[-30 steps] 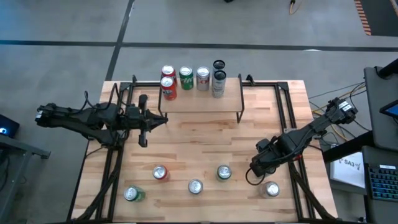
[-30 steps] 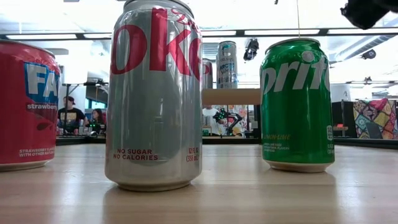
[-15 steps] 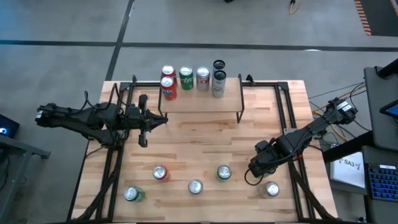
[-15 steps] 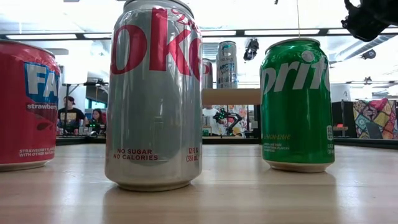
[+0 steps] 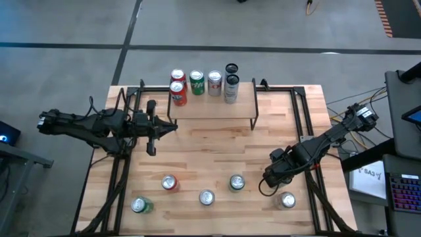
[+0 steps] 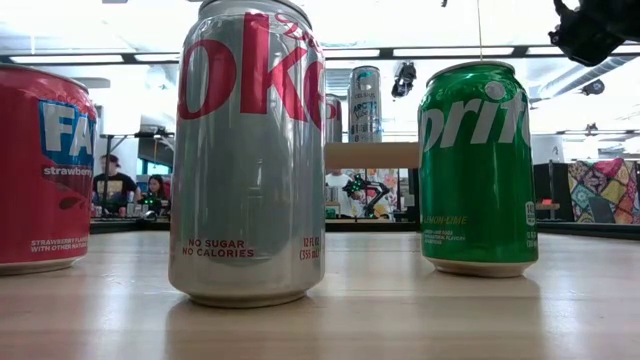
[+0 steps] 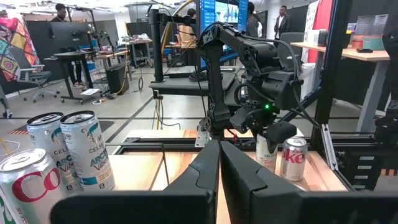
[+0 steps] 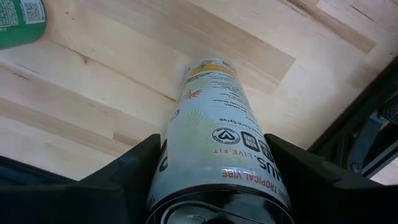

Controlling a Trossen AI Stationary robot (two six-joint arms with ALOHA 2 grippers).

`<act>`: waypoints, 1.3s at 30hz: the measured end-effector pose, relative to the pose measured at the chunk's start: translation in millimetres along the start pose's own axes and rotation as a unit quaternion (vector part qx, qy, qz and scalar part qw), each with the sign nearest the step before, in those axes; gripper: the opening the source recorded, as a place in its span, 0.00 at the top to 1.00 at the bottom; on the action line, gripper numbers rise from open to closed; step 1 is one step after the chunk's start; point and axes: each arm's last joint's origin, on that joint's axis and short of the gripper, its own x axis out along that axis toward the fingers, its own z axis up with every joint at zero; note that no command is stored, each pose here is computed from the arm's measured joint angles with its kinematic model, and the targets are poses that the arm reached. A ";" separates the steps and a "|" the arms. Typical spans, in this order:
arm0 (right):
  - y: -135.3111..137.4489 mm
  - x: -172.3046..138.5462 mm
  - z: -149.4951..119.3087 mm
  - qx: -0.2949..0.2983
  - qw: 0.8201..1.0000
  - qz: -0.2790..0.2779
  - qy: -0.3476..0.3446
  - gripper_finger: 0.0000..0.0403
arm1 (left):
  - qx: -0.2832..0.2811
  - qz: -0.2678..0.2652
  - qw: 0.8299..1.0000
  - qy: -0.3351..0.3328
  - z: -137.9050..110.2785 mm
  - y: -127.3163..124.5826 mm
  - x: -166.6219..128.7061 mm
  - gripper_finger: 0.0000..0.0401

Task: Place canned beverage on shelf
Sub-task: Put the white-yellow soda can on the shelf

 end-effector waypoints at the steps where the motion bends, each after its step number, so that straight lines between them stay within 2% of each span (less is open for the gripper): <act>1: 0.0 -0.3 -0.1 -0.001 1.000 0.000 0.000 0.40 | 0.000 0.000 1.000 0.000 0.0 0.0 0.0 1.00; 7: 2.6 -18.8 -0.2 -0.012 1.000 0.001 -0.023 0.40 | 0.000 0.000 1.000 0.001 -0.3 -0.2 0.7 1.00; 10: 1.8 -35.1 0.5 -0.020 0.998 -0.006 -0.053 0.40 | 0.001 0.000 1.000 0.008 -2.6 -1.3 4.8 1.00; 15: 7.5 -68.2 2.0 -0.046 0.990 0.029 -0.130 0.40 | -0.001 -0.001 1.000 0.016 -8.9 -6.1 22.5 1.00; 20: 13.5 -96.5 5.0 -0.101 0.964 0.064 -0.237 0.40 | 0.013 -0.003 1.000 0.016 -16.3 -11.6 42.7 1.00; 24: 15.3 -108.3 9.2 -0.153 0.934 0.055 -0.317 0.40 | 0.032 -0.018 0.999 0.027 -25.7 -16.9 58.7 0.97; 29: 25.8 -113.9 19.8 -0.228 0.897 0.061 -0.373 0.40 | 0.051 -0.020 0.998 0.033 -37.6 -22.3 78.0 0.87; 33: 39.2 -117.1 32.3 -0.267 0.872 0.083 -0.401 0.40 | 0.065 -0.017 0.997 0.036 -48.3 -26.4 93.1 0.73; 36: 48.1 -118.1 42.5 -0.286 0.859 0.087 -0.416 0.40 | 0.076 -0.003 0.996 0.036 -56.0 -28.9 105.0 0.59; 39: 54.7 -116.5 53.0 -0.305 0.855 0.088 -0.410 0.40 | 0.098 0.013 0.994 0.044 -62.1 -31.1 117.4 0.47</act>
